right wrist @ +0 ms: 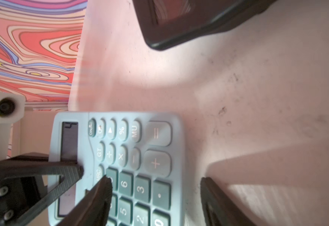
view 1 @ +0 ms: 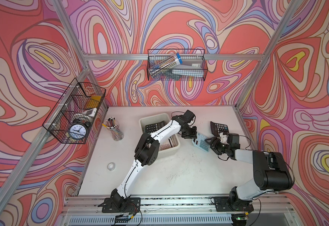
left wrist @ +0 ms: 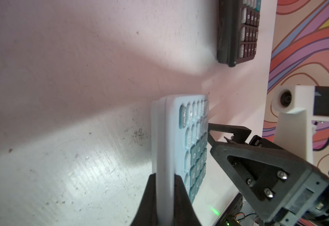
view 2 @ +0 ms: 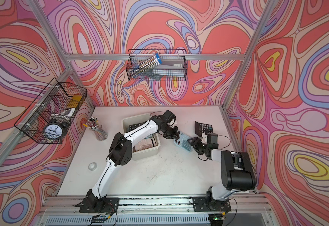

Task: Put the calculator in the storage box
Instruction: Pick up the calculator at the center of the board.

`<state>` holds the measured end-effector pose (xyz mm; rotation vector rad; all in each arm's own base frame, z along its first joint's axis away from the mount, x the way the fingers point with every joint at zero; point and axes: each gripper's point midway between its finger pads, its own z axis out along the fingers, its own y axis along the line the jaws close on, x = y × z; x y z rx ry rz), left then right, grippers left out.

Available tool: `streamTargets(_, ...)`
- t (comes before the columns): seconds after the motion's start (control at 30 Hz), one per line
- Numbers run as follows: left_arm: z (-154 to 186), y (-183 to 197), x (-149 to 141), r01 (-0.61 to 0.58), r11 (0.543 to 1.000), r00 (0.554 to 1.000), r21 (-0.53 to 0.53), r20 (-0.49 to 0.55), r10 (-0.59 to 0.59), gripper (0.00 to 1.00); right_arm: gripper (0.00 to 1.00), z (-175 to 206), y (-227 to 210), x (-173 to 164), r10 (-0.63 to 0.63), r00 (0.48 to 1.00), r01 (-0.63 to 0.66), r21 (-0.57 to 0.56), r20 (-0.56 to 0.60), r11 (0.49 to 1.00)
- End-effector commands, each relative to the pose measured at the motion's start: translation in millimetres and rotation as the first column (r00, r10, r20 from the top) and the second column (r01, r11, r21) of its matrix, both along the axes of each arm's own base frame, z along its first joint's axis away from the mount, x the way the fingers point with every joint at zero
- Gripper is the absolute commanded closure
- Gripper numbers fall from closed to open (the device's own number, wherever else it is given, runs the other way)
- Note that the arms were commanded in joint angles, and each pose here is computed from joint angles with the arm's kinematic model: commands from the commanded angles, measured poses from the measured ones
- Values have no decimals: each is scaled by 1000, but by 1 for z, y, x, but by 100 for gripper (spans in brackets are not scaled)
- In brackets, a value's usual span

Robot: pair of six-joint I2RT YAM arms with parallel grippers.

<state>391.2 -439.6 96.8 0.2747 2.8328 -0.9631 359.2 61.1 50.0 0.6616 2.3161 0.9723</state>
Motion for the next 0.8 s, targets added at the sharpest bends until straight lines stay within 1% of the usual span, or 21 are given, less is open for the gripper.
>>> streamTargets(0.0,62,1,9,-22,997,991,-72,133,32,100,16,7,-5,-3,-13,1000,14,-48,25,999)
streamTargets(0.13,85,11,7,-43,996,981,-83,184,57,100,2,16,-10,-5,-33,998,38,-82,57,996)
streamTargets(0.47,139,46,-1,-112,989,938,-95,318,137,100,2,27,-20,-9,-75,993,87,-131,93,988)
streamTargets(0.63,150,72,-5,-167,982,915,-85,359,187,100,2,30,-18,-8,-68,992,82,-118,110,990)
streamTargets(0.77,153,90,-11,-202,975,904,-93,365,222,100,2,36,-14,-7,-53,988,68,-97,142,993)
